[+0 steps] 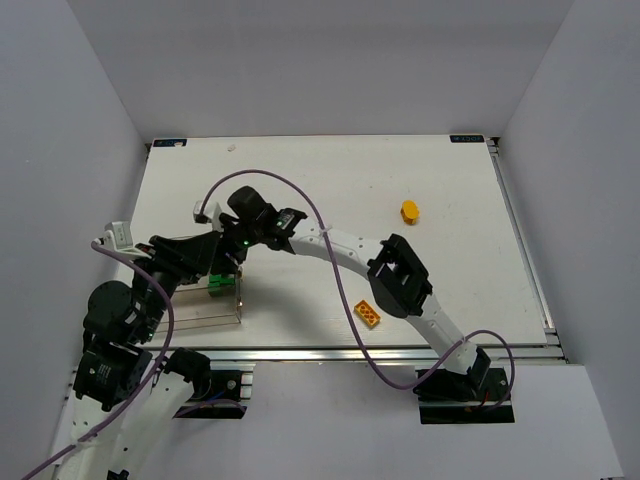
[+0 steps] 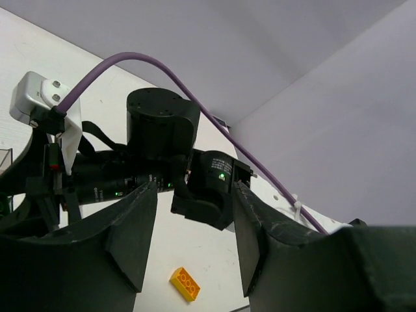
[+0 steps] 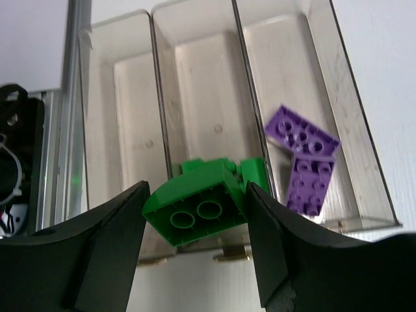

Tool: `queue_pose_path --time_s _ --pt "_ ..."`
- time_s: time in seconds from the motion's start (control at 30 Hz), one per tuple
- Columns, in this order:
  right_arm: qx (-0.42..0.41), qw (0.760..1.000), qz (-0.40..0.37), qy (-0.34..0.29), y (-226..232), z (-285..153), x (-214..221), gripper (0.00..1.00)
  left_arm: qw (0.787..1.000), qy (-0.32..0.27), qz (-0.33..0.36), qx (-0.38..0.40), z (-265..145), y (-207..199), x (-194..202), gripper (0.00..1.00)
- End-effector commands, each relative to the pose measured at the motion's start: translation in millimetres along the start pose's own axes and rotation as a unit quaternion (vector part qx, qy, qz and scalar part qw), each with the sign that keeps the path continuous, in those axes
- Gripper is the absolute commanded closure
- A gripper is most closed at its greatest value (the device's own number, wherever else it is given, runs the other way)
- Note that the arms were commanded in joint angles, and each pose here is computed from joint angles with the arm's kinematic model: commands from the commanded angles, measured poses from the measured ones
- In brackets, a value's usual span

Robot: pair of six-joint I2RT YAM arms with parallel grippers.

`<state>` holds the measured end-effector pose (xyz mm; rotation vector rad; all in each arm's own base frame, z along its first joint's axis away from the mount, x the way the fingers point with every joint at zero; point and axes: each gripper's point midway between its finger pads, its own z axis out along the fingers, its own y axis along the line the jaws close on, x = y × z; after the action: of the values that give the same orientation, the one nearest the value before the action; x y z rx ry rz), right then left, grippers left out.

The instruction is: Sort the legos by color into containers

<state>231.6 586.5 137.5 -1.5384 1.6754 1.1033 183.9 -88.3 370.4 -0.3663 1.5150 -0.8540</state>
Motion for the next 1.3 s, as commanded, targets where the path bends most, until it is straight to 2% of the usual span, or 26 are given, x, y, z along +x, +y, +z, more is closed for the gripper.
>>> queue_pose_path --time_s 0.0,0.37,0.5,0.57,0.6,0.63,0.67,0.73,0.8,0.83,0.87,0.93,0.97,1.0,1.03,1.07,1.13,1.17,1.2,1.27 --pt "0.018 0.998 -0.02 -0.057 0.3 6.3 -32.5 0.36 1.0 0.004 0.0 0.008 -6.9 -6.4 -2.9 0.4" --pt "0.015 0.999 -0.006 -0.042 -1.0 4.6 -20.8 0.22 0.999 0.022 -0.01 0.022 -1.4 -8.7 7.5 0.4" --pt "0.027 0.998 -0.006 -0.05 -8.2 -14.3 -39.9 0.24 0.998 0.045 -0.012 0.041 7.1 -13.0 19.1 0.42" --pt "0.053 0.997 0.007 -0.061 -24.9 -47.7 -54.3 0.38 0.995 0.079 -0.017 0.06 14.6 -16.9 34.8 0.6" --pt "0.064 0.996 0.021 -0.052 -32.3 -57.9 -44.8 0.49 0.993 0.093 -0.021 0.07 20.4 -17.1 44.1 0.69" --pt "0.094 0.993 0.045 -0.052 -52.6 -78.1 -41.7 0.62 0.987 0.136 -0.025 0.083 26.6 -18.2 62.8 0.82" --pt "0.127 0.988 0.064 -0.054 -69.8 -109.7 -43.6 0.98 0.983 0.151 -0.034 0.098 31.6 -21.7 70.6 0.85" --pt "0.172 0.978 0.111 -0.028 -100.2 -146.0 -12.4 1.0 0.972 0.213 -0.055 0.086 46.2 -7.8 105.0 0.88" --pt "0.216 0.962 0.164 -0.015 -133.3 -206.7 15.4 1.0 0.958 0.266 -0.064 0.088 51.7 -4.8 129.7 0.85" --pt "0.215 0.957 0.192 0.006 -132.9 -216.4 44.2 1.0 0.952 0.287 -0.065 0.083 55.0 -1.8 138.5 0.82" --pt "0.253 0.942 0.219 -0.01 -156.6 -266.7 56.4 1.0 0.938 0.332 -0.076 0.06 64.0 10.5 160.1 0.71" --pt "0.248 0.932 0.264 0.017 -147.9 -287.9 96.7 1.0 0.918 0.389 -0.07 0.039 66.2 19.0 186.2 0.59" --pt "0.27 0.925 0.267 0.012 -158.3 -324.9 108.3 0.95 0.9 0.429 -0.075 0.003 74.3 30.1 204.2 0.5" --pt "0.26 0.922 0.286 0.029 -147.6 -334.1 123.1 0.81 0.89 0.449 -0.073 -0.011 76.3 33.8 214.8 0.47" --pt "0.244 0.925 0.289 0.034 -139.8 -339.8 129.5 0.52 0.879 0.472 -0.067 -0.019 76.1 33.4 227.9 0.45" --pt "0.248 0.923 0.291 0.046 -133.6 -356.1 142.8 0.41 0.866 0.493 -0.066 -0.044 84.2 38.3 241.2 0.41" --pt "0.258 0.917 0.298 0.054 -120.4 -380.8 154.0 0.28 0.851 0.516 -0.061 -0.071 88.3 35.5 261.3 0.39" --pt "0.259 0.913 0.308 0.061 -110.4 -382.9 167.1 0.26 0.847 0.522 -0.057 -0.08 94.8 27.3 263.0 0.38" --pt "0.279 0.909 0.306 0.054 -113.5 -393.1 171.8 0.23 0.833 0.538 -0.049 -0.117 99.1 38.7 281.6 0.37" --pt "0.308 0.902 0.301 0.04 -105.2 -409.9 172.6 0.18 0.815 0.561 -0.039 -0.141 94.9 28.5 304.2 0.36"
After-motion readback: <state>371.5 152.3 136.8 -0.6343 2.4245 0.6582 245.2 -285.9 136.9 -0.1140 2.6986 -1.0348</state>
